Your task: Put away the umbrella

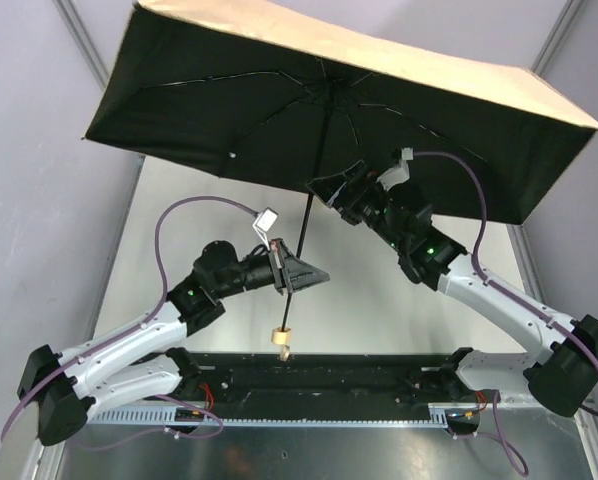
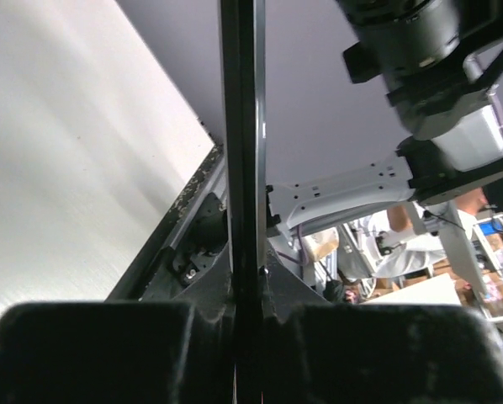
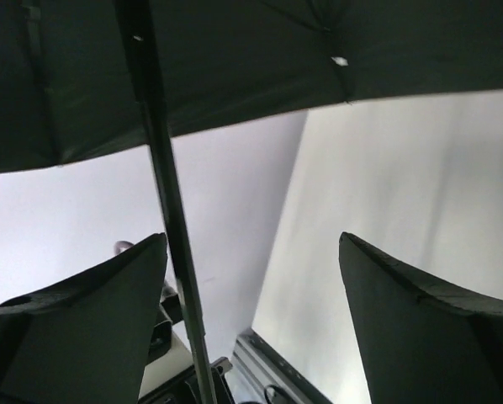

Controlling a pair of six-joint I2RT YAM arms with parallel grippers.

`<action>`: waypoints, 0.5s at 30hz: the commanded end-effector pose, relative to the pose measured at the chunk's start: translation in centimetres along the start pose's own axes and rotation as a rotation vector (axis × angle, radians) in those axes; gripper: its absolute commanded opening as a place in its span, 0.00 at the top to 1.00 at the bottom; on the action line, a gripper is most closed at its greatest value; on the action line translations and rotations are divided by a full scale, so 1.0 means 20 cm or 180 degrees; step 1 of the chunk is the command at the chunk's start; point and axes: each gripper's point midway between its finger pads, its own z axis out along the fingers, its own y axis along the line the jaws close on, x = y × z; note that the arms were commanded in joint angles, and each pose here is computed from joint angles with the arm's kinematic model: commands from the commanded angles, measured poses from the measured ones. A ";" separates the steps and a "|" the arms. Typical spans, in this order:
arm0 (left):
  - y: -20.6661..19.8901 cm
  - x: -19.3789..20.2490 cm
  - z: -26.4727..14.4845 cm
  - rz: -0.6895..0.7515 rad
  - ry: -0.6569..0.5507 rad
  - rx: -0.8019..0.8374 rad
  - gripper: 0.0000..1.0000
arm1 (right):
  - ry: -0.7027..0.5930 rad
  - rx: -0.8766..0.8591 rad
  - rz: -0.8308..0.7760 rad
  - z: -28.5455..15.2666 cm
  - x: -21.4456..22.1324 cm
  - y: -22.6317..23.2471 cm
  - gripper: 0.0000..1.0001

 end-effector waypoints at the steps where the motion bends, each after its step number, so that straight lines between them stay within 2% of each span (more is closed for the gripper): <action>1: -0.27 -0.10 -0.05 0.0167 -0.0049 0.0790 1.00 | -0.0430 -0.0721 0.0327 0.00 -0.21 0.26 0.13; 7: -0.31 -0.07 -0.08 0.0122 0.0037 0.0911 1.00 | -0.0964 -0.1063 0.0483 0.08 -0.48 0.30 0.17; 10: -0.30 -0.07 -0.08 0.0088 0.0049 0.0907 1.00 | -0.1119 -0.0982 0.0349 0.17 -0.58 0.32 0.22; 12: -0.29 -0.06 -0.07 0.0056 0.0057 0.0881 1.00 | -0.1205 -0.0727 0.0174 0.23 -0.61 0.30 0.25; 15: -0.24 -0.06 -0.07 0.0012 -0.0007 0.0764 1.00 | -0.1386 -0.0117 0.0183 0.29 -0.67 0.19 0.29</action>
